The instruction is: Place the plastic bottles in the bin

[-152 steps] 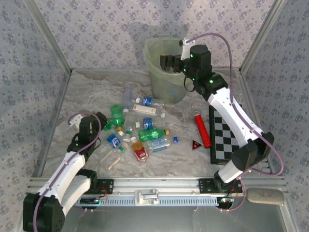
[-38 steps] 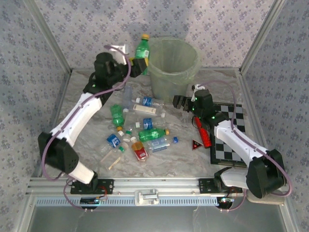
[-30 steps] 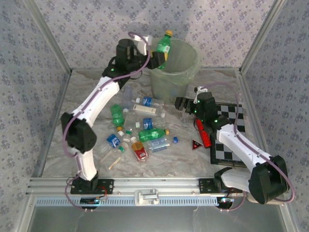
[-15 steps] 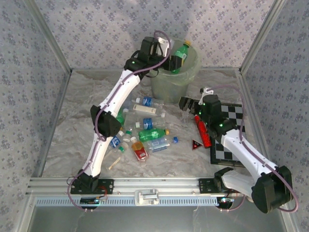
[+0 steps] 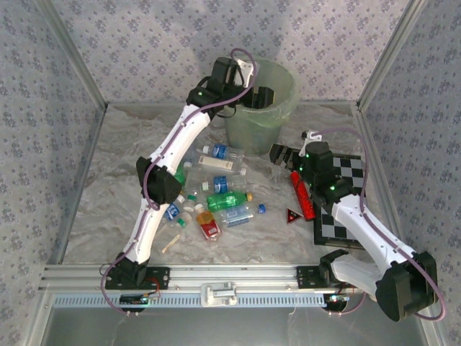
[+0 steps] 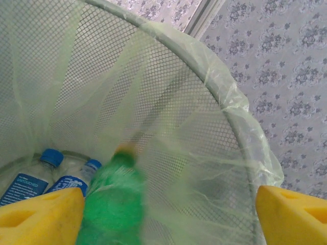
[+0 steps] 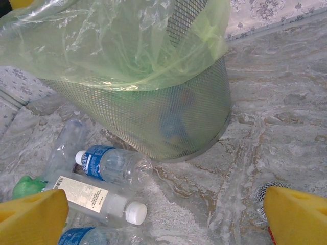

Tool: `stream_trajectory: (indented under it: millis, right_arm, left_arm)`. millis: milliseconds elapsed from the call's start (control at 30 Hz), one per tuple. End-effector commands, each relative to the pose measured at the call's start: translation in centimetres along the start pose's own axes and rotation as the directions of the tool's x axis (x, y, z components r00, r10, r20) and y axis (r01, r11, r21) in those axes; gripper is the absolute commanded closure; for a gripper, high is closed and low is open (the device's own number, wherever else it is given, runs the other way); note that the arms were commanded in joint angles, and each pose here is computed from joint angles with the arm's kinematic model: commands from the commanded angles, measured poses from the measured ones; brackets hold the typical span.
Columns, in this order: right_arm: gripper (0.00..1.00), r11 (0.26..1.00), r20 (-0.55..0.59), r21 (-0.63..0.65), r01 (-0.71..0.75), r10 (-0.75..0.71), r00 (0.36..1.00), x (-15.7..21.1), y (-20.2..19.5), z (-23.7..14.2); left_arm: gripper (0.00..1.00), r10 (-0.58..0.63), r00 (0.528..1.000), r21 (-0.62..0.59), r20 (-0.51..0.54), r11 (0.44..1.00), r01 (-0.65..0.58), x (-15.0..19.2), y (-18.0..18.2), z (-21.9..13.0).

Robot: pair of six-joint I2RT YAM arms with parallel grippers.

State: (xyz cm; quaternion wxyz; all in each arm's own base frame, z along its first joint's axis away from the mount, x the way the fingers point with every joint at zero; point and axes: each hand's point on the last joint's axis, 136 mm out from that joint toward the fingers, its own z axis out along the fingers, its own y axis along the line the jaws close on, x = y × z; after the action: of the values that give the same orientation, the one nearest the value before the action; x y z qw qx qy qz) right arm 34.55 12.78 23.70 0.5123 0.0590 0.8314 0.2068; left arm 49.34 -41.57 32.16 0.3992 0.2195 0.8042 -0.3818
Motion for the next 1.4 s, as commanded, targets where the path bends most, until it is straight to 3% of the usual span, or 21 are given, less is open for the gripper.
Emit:
stream_trajectory:
  millis: [0, 433, 633, 867, 1067, 1367]
  right_arm:
    - [0.0, 1.0, 0.008, 0.01, -0.009, 0.009, 1.0, -0.3, -0.3, -0.5]
    - [0.0, 0.999, -0.026, -0.016, -0.036, 0.036, 0.999, 0.7, 0.1, 0.7]
    - [0.0, 0.999, -0.036, -0.025, -0.043, 0.042, 0.998, 0.8, 0.4, 1.4]
    - [0.0, 0.998, -0.063, -0.041, -0.049, 0.047, 0.997, 1.3, 1.1, 2.4]
    - [0.0, 0.997, -0.096, -0.056, -0.048, 0.043, 0.994, 1.9, 1.8, 3.5]
    - [0.0, 0.996, -0.145, -0.076, -0.042, 0.03, 0.989, 3.0, 3.2, 5.0]
  left_arm:
    - [0.09, 0.042, 0.997, 0.02, 0.06, 0.999, -0.043, -2.4, -2.3, -2.1]
    - [0.08, 0.084, 0.982, 0.037, 0.169, 0.995, -0.092, -4.9, -5.6, -7.3]
    - [0.05, 0.124, 0.945, -0.075, 0.303, 0.992, -0.106, -4.8, -4.6, -11.3]
    - [0.01, 0.147, 0.92, -0.36, 0.363, 0.933, -0.007, -0.3, 1.9, -16.3]
    - [0.0, 0.051, 0.929, -0.56, 0.365, 0.81, 0.176, 6.4, 9.7, -21.3]
    - [0.0, -0.152, 0.931, -0.714, 0.332, 0.605, 0.353, 17.9, 18.0, -26.9]
